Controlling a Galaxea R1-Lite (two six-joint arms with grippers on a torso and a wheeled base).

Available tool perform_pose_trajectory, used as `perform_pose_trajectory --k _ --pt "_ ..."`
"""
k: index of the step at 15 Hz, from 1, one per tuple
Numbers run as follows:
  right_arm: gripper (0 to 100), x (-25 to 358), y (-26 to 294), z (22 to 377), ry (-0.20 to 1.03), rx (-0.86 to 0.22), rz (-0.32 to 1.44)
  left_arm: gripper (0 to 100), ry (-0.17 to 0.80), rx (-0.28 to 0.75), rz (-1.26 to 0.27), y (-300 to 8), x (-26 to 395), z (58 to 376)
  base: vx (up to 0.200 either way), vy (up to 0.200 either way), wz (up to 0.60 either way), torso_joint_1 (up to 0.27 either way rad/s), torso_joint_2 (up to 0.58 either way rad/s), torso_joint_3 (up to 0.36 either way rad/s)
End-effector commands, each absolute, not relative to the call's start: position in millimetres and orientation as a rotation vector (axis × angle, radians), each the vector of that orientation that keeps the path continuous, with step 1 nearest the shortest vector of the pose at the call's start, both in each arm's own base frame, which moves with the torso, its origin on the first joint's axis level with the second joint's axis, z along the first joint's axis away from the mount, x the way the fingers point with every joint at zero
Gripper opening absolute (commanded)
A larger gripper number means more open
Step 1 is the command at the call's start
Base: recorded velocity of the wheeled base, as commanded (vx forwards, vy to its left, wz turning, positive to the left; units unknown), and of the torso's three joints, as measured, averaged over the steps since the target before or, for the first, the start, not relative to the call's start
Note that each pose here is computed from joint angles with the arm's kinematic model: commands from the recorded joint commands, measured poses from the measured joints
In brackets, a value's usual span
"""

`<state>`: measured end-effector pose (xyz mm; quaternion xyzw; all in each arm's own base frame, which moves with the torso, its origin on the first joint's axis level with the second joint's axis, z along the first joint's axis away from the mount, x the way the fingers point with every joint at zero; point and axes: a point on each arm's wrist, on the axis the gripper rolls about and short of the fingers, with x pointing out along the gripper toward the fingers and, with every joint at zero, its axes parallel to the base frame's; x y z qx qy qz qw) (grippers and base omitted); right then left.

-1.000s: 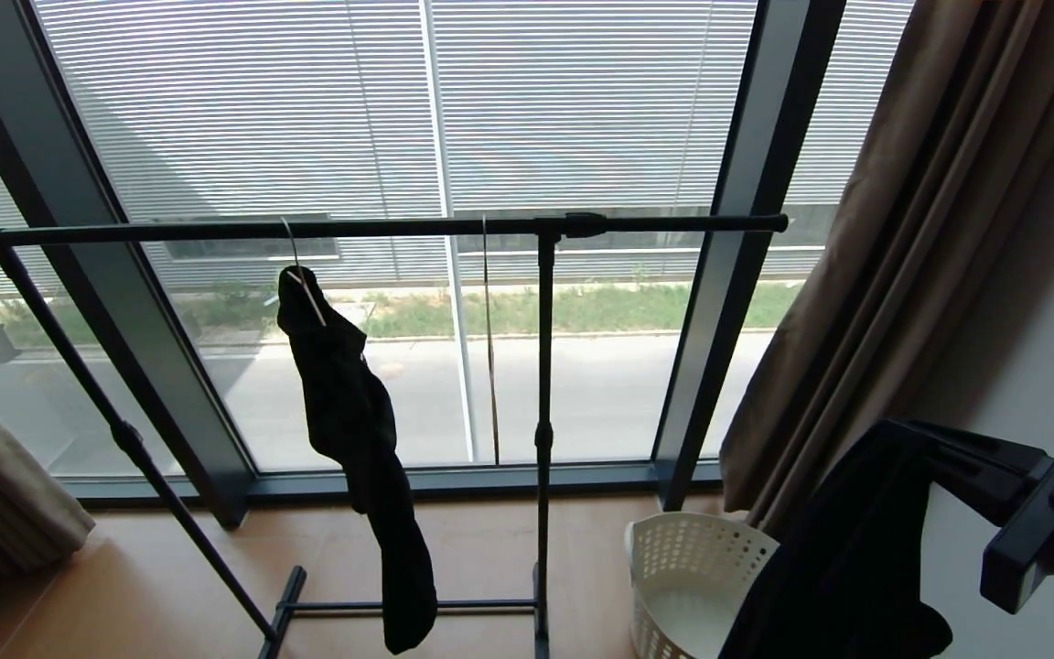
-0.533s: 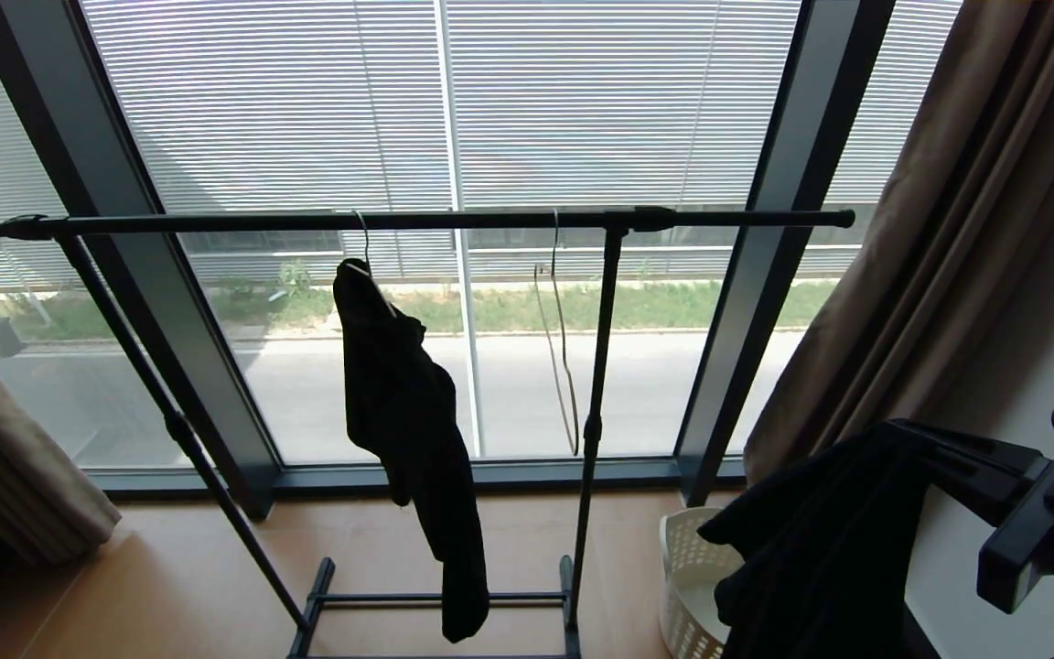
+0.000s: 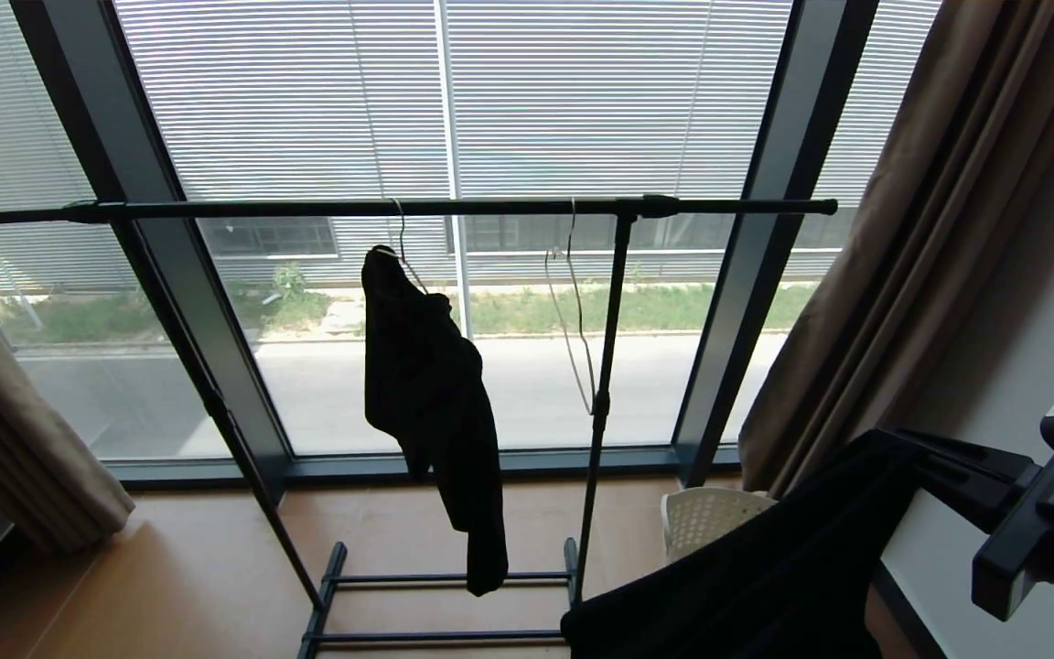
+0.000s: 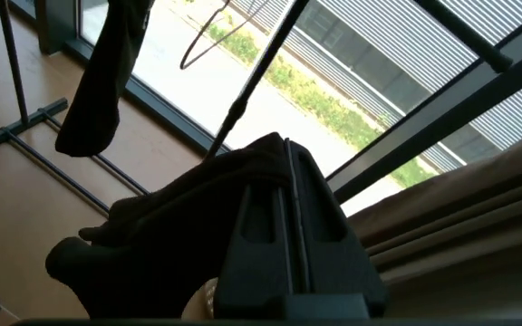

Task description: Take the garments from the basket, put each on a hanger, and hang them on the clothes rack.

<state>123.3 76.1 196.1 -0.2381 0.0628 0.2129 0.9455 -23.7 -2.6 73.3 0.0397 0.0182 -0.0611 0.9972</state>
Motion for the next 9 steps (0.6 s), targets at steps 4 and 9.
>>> perform_pose_trajectory --k 4,9 --pt "0 125 77 191 0.147 -0.499 0.431 100 0.040 0.091 -0.125 -3 -24 73 0.000 0.000 0.00 0.000 0.00 0.000" --pt "0 140 87 192 0.183 -0.470 0.427 100 0.071 0.104 -0.131 -3 -22 74 0.000 0.000 0.00 0.000 0.00 0.000"
